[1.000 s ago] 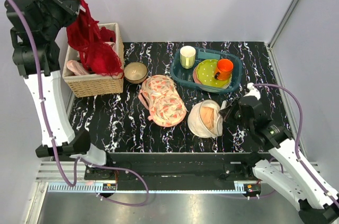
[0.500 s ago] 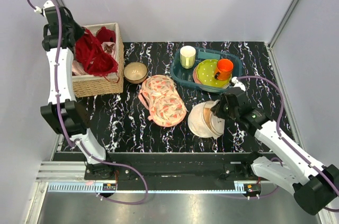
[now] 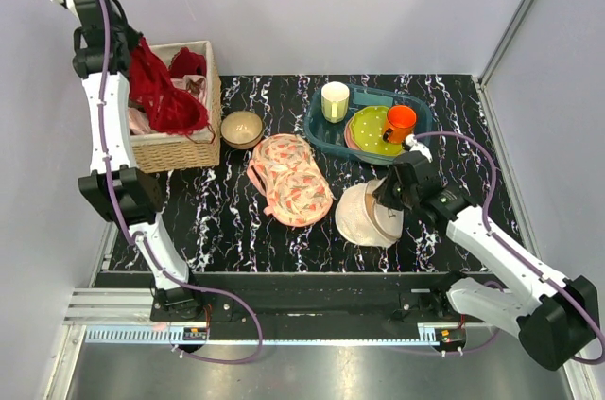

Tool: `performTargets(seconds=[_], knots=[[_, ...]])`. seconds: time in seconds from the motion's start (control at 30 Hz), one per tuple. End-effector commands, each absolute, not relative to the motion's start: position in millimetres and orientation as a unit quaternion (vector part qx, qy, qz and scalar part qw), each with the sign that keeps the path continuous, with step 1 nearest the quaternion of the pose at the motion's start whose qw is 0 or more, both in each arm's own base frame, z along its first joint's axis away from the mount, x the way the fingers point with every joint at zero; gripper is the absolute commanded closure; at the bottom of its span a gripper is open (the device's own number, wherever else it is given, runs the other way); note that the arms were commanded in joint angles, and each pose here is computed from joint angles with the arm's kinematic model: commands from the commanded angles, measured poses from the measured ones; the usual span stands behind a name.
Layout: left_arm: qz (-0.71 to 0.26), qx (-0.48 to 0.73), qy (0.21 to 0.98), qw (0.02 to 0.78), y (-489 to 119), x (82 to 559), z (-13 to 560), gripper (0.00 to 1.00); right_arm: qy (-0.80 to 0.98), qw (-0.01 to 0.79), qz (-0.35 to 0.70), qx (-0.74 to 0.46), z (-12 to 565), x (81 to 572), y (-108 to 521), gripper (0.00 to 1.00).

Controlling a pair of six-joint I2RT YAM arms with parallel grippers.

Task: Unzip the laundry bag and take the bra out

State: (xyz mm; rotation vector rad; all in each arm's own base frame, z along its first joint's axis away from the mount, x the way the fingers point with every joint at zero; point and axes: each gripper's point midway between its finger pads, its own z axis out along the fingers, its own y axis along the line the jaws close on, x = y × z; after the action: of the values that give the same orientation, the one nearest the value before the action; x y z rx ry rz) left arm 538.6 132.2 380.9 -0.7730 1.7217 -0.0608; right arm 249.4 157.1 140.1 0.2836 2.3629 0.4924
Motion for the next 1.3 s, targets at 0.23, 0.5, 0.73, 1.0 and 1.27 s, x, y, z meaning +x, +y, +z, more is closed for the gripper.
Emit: performTargets(seconds=[0.23,0.5,0.73,1.0,1.27], knots=[[-0.006,-0.309,0.696,0.648,144,546,432,1.00,0.896,0.378,0.208,0.103,161,272,170,1.00],[0.015,-0.314,0.770,0.556,116,547,287,1.00,0.898,0.371,0.212,0.103,156,271,173,1.00],[0.041,-0.313,0.828,0.463,88,526,165,1.00,0.897,0.370,0.222,0.101,157,268,175,1.00],[0.057,-0.311,0.864,0.391,81,525,122,1.00,0.888,0.385,0.230,0.106,170,258,167,1.00],[0.055,-0.298,0.822,0.482,69,488,234,0.09,0.875,0.398,0.251,0.113,187,243,160,1.00]])
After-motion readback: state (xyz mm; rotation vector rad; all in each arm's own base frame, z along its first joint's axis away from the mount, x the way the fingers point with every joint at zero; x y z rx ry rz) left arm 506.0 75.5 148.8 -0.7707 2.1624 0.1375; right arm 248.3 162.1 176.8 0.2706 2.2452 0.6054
